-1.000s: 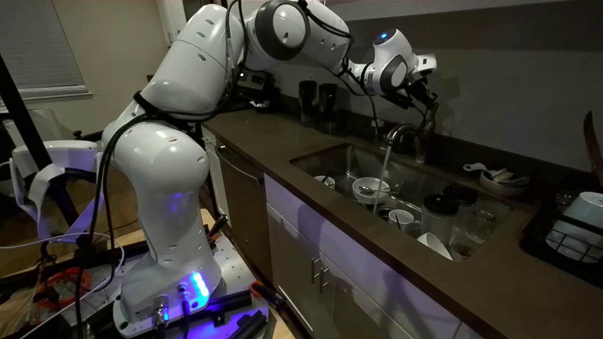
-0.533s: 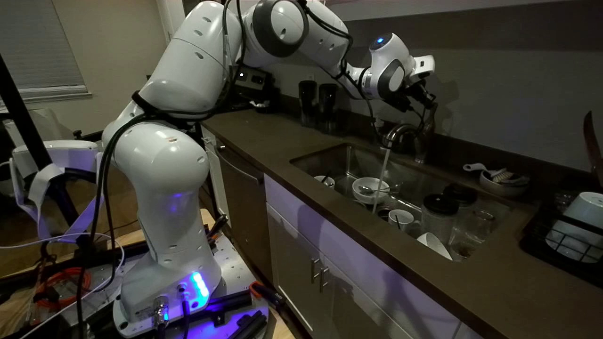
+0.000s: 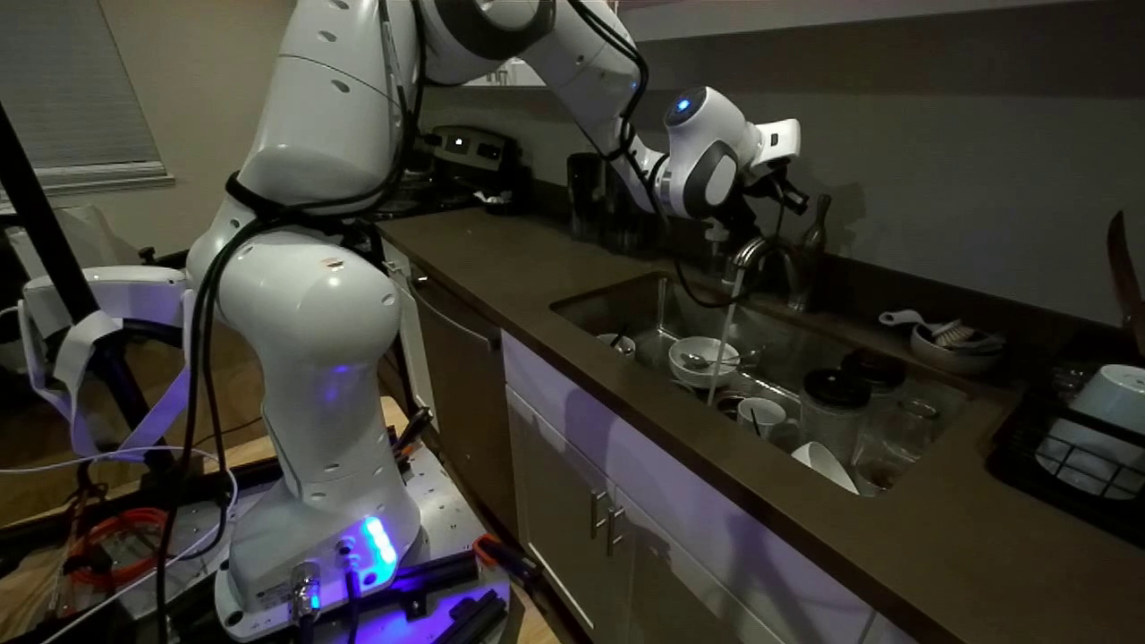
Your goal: Lift u the tap handle
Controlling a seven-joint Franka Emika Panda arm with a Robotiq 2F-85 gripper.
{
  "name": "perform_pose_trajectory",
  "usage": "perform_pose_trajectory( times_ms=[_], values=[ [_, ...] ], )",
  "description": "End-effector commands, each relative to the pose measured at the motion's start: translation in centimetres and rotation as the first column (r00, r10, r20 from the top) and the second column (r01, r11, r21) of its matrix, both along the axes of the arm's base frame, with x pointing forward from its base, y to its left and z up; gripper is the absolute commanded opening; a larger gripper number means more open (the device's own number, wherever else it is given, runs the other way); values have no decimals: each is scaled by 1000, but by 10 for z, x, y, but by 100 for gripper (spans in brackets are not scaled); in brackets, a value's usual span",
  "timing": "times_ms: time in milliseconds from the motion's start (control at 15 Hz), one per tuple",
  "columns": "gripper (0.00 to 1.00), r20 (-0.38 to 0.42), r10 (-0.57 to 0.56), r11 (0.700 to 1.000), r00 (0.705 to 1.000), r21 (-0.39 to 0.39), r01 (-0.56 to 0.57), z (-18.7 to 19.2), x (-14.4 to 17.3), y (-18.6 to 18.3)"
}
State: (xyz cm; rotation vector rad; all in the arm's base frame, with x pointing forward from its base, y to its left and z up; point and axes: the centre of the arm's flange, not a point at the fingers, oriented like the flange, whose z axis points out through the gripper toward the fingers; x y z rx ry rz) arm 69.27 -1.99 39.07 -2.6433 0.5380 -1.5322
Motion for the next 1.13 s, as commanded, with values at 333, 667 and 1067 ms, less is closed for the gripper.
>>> perform_pose_trajectory(
  times_ms=[333, 667, 1067],
  values=[
    [4, -176, 7, 999, 984, 37, -1, 37, -151, -5],
    [4, -270, 8, 1000, 963, 19, -3, 43, -192, -22],
    [4, -356, 66, 995, 932, -50, -90, 41, -201, -14]
  ],
)
